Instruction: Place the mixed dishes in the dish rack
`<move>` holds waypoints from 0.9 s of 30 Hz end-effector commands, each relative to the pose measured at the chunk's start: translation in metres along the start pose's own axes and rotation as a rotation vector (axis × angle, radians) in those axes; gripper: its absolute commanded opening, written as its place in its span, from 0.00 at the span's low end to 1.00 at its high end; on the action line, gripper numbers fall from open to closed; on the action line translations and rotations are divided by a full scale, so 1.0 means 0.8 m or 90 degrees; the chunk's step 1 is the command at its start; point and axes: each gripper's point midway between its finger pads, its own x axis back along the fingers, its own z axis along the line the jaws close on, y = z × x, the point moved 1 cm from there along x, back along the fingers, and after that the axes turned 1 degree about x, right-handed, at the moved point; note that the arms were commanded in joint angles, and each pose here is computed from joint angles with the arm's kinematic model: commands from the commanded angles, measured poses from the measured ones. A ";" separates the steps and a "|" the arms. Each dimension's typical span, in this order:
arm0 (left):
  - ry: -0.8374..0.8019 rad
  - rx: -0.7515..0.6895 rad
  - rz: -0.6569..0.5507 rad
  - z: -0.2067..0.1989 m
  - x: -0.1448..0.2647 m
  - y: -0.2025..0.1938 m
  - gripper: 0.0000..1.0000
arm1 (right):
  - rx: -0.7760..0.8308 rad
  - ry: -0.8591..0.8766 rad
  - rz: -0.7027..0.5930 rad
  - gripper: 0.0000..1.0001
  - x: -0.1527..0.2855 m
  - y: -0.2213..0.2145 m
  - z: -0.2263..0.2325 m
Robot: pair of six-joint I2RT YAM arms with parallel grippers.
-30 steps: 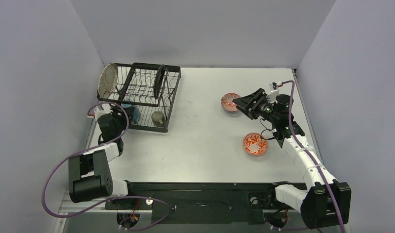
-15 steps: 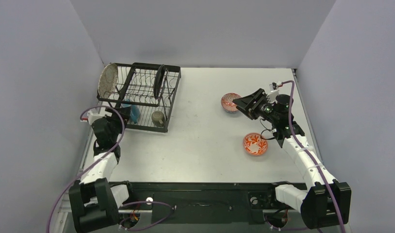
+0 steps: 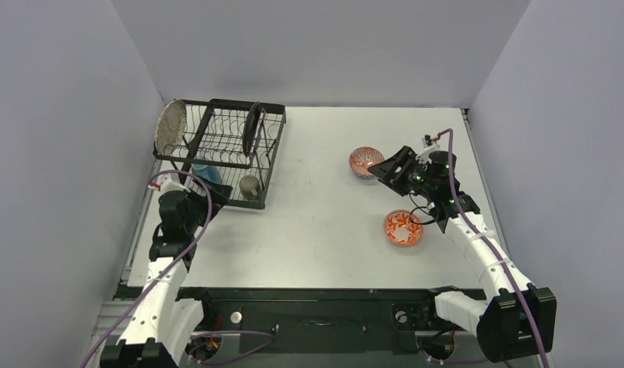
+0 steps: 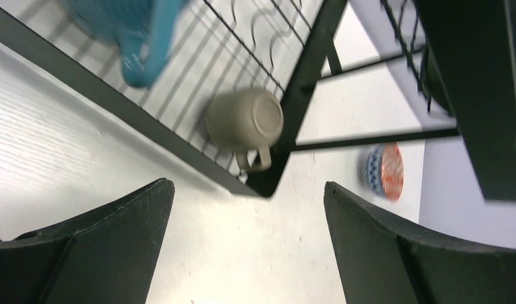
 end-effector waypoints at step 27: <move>-0.349 -0.540 0.171 -0.256 0.093 -0.248 0.96 | 0.134 -0.267 -0.090 0.59 0.043 0.029 -0.103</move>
